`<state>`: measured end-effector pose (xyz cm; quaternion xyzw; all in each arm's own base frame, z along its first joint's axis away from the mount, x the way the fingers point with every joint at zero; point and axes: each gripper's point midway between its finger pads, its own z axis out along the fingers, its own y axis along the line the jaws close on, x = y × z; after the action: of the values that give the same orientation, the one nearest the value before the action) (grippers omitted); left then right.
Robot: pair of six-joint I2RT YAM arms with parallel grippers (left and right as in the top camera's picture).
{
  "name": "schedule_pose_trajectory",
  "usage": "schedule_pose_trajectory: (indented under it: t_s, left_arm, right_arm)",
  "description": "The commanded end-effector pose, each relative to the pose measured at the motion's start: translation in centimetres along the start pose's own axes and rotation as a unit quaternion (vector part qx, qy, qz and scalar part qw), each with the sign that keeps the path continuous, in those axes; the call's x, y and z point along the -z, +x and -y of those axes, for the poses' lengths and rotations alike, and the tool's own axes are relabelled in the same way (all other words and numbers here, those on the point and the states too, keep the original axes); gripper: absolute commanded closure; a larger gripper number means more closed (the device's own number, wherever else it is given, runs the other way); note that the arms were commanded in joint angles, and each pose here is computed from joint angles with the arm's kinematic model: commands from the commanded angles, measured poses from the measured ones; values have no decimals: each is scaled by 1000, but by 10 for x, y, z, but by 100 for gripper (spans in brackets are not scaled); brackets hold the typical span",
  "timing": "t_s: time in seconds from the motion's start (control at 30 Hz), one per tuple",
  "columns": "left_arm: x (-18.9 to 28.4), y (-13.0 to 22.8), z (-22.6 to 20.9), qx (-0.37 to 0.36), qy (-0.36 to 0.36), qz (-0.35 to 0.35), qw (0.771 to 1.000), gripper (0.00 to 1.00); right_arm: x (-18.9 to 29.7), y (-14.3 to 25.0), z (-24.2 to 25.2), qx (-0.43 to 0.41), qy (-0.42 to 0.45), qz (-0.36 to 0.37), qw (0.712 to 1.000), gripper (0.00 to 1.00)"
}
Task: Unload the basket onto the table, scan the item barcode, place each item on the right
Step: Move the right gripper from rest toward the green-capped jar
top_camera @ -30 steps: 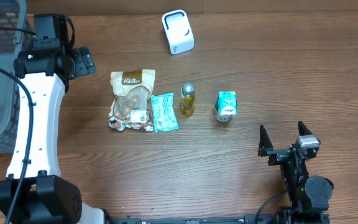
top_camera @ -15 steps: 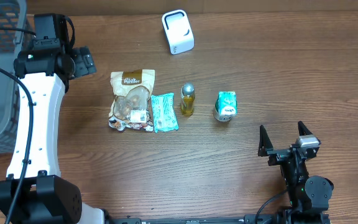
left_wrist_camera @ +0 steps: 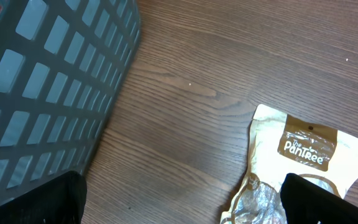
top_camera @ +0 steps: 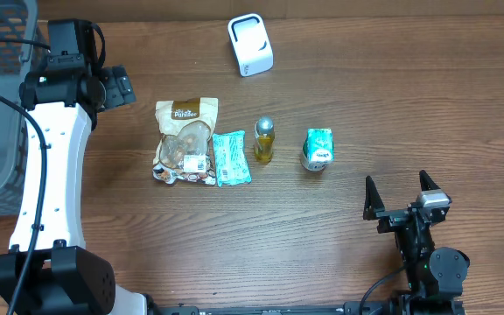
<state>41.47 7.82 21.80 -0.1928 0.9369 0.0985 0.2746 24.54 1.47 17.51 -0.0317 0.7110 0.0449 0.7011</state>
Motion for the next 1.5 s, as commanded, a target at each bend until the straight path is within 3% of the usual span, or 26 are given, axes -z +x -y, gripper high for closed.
schedule_pose_trajectory:
  t_s: [0.0,0.47,0.57,0.67,0.77,0.97,1.3,1.47]
  left_arm:
    - [0,0,-1,-12,-8,1,1000,1]
    - [0,0,0,-13,-7,1,1000,0]
    - [0,0,0,-13,-7,1,1000,1]
    - [0,0,0,-13,-7,1,1000,0]
    - [0,0,0,-13,-7,1,1000,0]
    - [0,0,0,-13,-7,1,1000,0]
    - [0,0,0,-13,-7,1,1000,0]
    - [0,0,0,-13,-7,1,1000,0]
  right_arm:
    - [0,2,2,0,6,1,1000,0]
    - [0,-4,2,2,6,14,1000,0]
    - [2,-12,-19,5,-56,30,998,0]
    - [3,-13,-16,-6,-46,12,999,0]
    - [9,-33,-7,-28,-16,13,999,0]
    - [29,-113,-4,-25,7,34,999,0]
    - [1,-173,-2,-50,10,-114,992,0]
    - [-28,-173,3,-67,14,-219,973,0]
